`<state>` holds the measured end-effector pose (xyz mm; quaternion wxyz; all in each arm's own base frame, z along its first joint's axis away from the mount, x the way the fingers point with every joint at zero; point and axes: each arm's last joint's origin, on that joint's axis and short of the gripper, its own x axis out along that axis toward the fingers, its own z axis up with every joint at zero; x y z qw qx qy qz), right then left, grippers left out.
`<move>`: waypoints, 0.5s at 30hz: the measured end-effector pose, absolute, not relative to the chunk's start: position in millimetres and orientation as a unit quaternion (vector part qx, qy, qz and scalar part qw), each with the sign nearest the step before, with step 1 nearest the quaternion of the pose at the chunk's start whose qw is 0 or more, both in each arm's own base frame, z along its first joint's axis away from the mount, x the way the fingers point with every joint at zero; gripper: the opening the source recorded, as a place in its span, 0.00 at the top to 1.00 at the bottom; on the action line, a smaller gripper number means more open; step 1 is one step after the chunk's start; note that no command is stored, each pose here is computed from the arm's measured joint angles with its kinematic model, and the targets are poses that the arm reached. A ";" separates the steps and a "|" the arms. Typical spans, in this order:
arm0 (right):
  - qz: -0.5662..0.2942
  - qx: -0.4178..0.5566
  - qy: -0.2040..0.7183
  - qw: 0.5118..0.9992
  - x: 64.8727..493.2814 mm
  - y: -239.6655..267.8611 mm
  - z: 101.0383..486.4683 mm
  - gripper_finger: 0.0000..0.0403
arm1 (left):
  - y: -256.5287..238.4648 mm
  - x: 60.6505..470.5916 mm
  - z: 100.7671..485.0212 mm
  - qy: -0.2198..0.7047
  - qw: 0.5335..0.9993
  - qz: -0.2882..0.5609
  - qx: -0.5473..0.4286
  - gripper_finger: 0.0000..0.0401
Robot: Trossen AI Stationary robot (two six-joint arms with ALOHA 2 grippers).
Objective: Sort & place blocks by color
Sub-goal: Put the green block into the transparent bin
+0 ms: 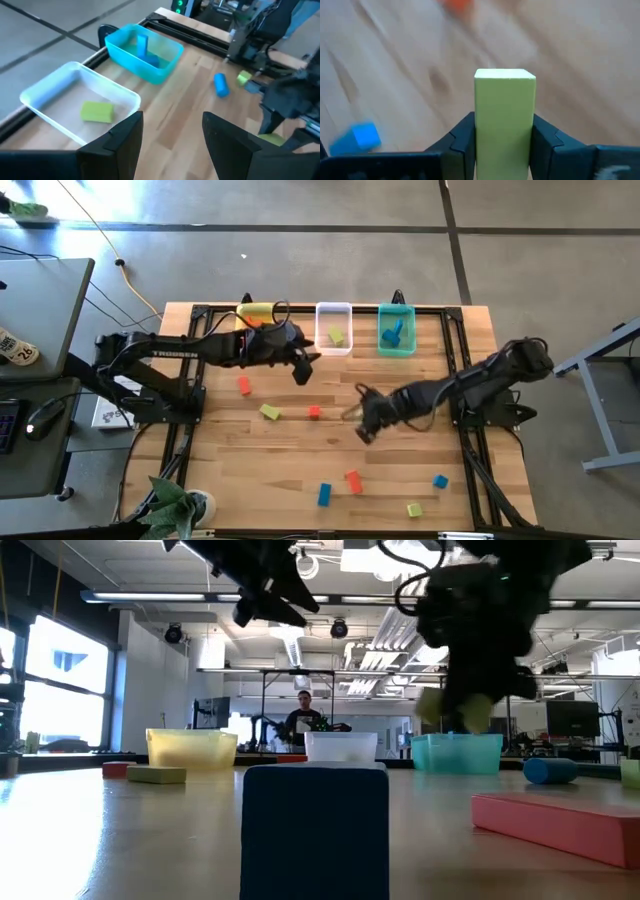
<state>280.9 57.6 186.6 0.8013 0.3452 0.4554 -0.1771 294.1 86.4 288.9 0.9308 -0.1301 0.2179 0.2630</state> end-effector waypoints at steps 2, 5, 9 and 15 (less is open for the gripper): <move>-0.182 0.355 0.421 0.815 289.6 38.9 190.1 0.75 | 91.6 292.6 288.9 0.223 0.932 0.260 -0.116 0.52; -0.201 0.366 0.360 0.834 300.0 10.4 196.5 0.75 | 98.4 290.4 288.7 0.230 0.934 0.256 -0.098 0.52; -0.235 0.373 0.268 0.857 309.3 -27.9 207.4 0.75 | 106.0 287.7 288.6 0.238 0.934 0.259 -0.068 0.52; -0.298 0.354 0.154 0.873 310.8 -76.1 221.8 0.75 | 116.4 282.6 286.9 0.251 0.927 0.272 -0.058 0.52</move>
